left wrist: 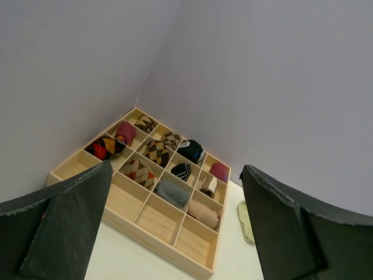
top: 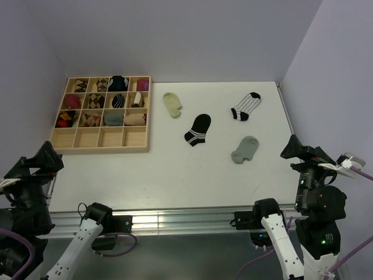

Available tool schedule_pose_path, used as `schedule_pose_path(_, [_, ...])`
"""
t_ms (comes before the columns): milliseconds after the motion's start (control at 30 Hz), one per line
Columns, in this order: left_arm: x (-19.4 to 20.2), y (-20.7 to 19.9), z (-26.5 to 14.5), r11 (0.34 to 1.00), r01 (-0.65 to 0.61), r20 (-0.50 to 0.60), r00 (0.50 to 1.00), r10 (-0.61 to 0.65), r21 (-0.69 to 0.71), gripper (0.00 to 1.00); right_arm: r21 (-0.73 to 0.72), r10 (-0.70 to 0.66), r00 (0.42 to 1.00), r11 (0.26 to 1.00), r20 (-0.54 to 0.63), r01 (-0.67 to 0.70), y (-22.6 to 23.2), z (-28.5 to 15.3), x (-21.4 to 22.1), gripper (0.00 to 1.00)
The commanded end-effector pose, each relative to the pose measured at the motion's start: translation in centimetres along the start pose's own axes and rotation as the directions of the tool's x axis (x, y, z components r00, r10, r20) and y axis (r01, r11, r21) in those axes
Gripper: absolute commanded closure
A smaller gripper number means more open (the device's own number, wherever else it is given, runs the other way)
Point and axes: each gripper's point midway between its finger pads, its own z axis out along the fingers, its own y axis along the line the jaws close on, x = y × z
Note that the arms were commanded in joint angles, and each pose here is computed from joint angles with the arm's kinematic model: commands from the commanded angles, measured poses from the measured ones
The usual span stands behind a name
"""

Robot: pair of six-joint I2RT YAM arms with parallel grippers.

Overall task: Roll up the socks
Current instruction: Move the sock to the center of the board.

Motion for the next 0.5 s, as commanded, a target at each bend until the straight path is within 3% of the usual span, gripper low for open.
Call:
schedule_pose_path(0, [0.9,-1.4,1.2,0.999,-0.018,-0.012,1.000,0.019,0.028,0.01,-0.056,-0.014,1.000,0.998,-0.005,0.013,1.4,0.9,0.2,0.00])
schedule_pose_path(233, [4.8,-3.8,2.0,0.993,-0.010,-0.118,0.993,0.023,0.114,0.01,-0.177,-0.019,0.984,0.984,-0.179,-0.013,5.1,2.6,4.0,0.00])
schedule_pose_path(367, [8.4,-5.5,3.0,0.985,-0.022,-0.193,0.980,0.055,0.171,0.01,-0.223,-0.060,0.928,0.975,-0.367,-0.025,7.0,3.9,8.8,0.00])
schedule_pose_path(467, [11.7,-7.4,3.3,0.970,-0.020,-0.287,0.954,0.091,0.244,0.00,-0.323,-0.067,0.864,0.939,-0.500,-0.114,10.2,4.0,11.8,0.00])
